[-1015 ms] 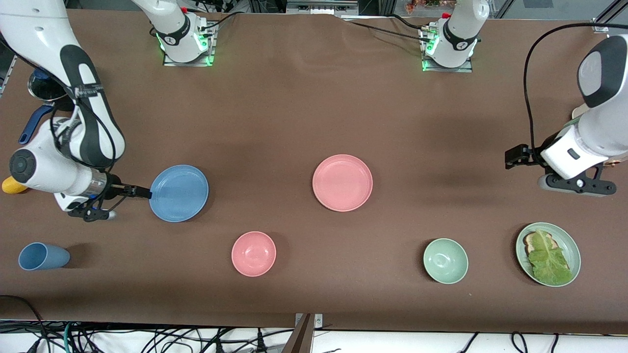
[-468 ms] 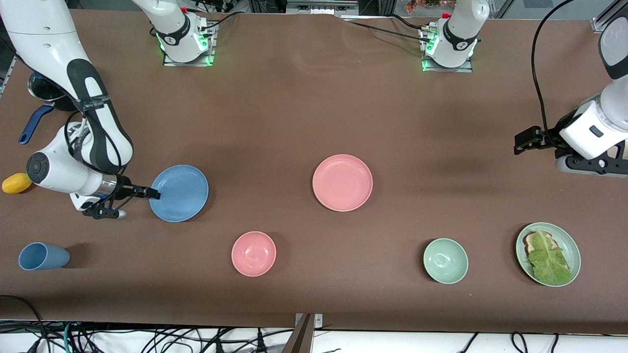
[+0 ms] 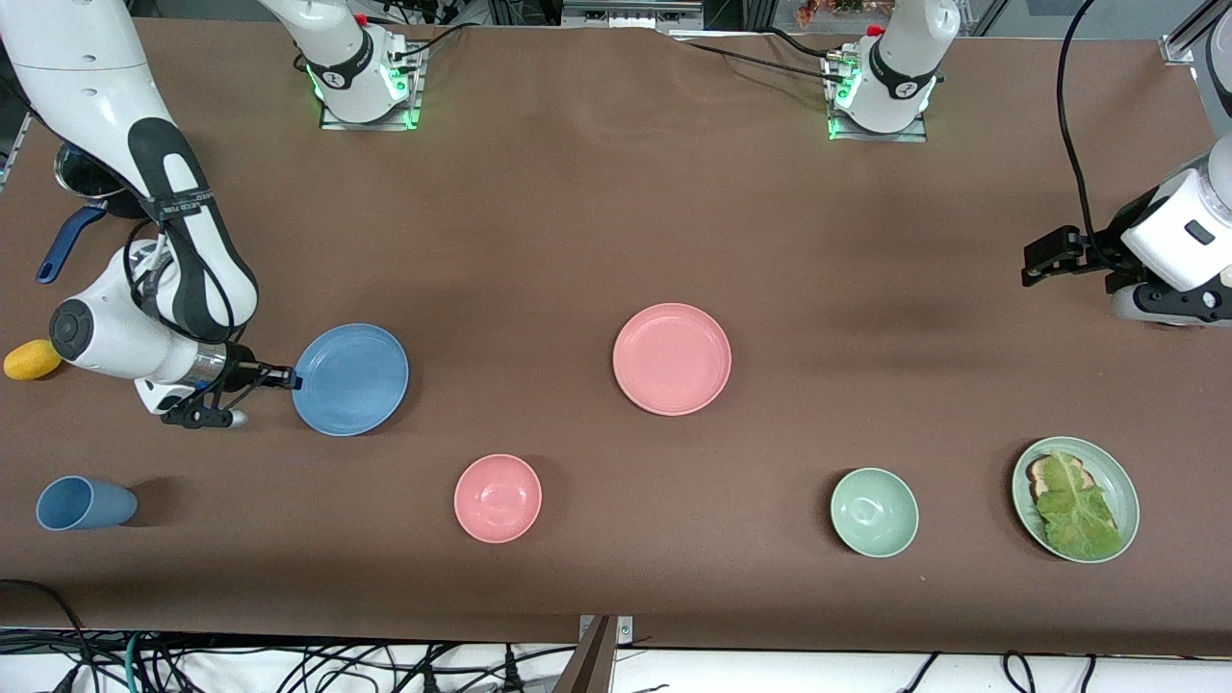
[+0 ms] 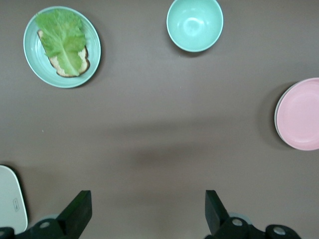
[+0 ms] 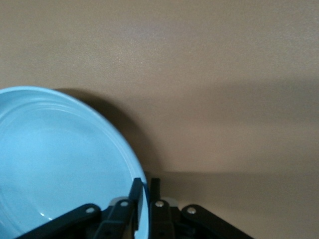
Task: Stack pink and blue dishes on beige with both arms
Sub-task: 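Grasp the blue plate's rim with the right gripper, then carry the blue plate with the right gripper onto the pink plate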
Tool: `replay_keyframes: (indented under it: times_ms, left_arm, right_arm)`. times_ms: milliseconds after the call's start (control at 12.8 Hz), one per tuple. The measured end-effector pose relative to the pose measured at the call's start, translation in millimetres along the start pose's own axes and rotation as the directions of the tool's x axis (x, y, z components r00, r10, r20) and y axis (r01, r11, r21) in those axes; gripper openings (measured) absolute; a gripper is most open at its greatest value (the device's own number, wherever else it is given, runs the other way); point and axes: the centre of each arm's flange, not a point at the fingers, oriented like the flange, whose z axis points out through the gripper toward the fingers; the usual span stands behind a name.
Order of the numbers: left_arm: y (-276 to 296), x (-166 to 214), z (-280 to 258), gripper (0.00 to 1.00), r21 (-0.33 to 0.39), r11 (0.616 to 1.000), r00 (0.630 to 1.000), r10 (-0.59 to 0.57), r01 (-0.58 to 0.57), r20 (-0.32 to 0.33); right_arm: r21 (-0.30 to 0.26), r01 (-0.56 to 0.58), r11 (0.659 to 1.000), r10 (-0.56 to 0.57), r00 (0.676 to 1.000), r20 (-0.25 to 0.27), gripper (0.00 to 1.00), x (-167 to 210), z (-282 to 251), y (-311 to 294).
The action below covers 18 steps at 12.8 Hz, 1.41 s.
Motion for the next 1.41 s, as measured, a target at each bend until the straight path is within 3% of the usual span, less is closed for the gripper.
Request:
replay_keyframes:
  times_ms: [156, 468, 703, 1015, 1171, 1405]
  left_arm:
    - [6.3, -13.9, -7.9, 1.0, -0.003, 1.0, 0.999, 0.01, -0.009, 0.051]
    - [35.1, -21.8, -15.5, 1.0, 0.008, 0.998, 0.997, 0.058, -0.058, 0.059]
    - [28.6, -31.6, -28.9, 1.0, 0.009, 0.999, 0.998, 0.044, -0.045, 0.044]
    - [21.3, -40.4, -36.3, 1.0, 0.003, 1.0, 0.999, -0.007, 0.007, 0.049]
    - [17.6, -40.9, -34.9, 1.0, 0.004, 0.999, 0.997, -0.05, 0.05, 0.057]
    - [6.4, -40.8, -34.0, 1.0, 0.001, 0.997, 0.996, -0.074, 0.074, 0.059]
  right_arm:
    - [0.001, 0.0, 1.0, 0.0, 1.0, -0.001, 0.04, 0.2, -0.5, 0.2]
    - [0.011, 0.004, 1.0, -0.005, 1.0, 0.019, 0.04, -0.3, -2.8, -2.7]
    - [0.086, 0.013, 0.996, -0.02, 0.997, 0.08, 0.04, 5.3, -37.8, -25.9]
    - [0.177, 0.1, 0.979, -0.119, 0.988, 0.1, 0.04, 3.8, -104.8, -127.0]
    - [0.201, 0.077, 0.976, -0.101, 0.988, 0.115, 0.04, -8.0, -102.6, -201.4]
    - [0.204, 0.068, 0.977, -0.085, 0.994, 0.073, 0.04, -22.6, -84.2, -293.8]
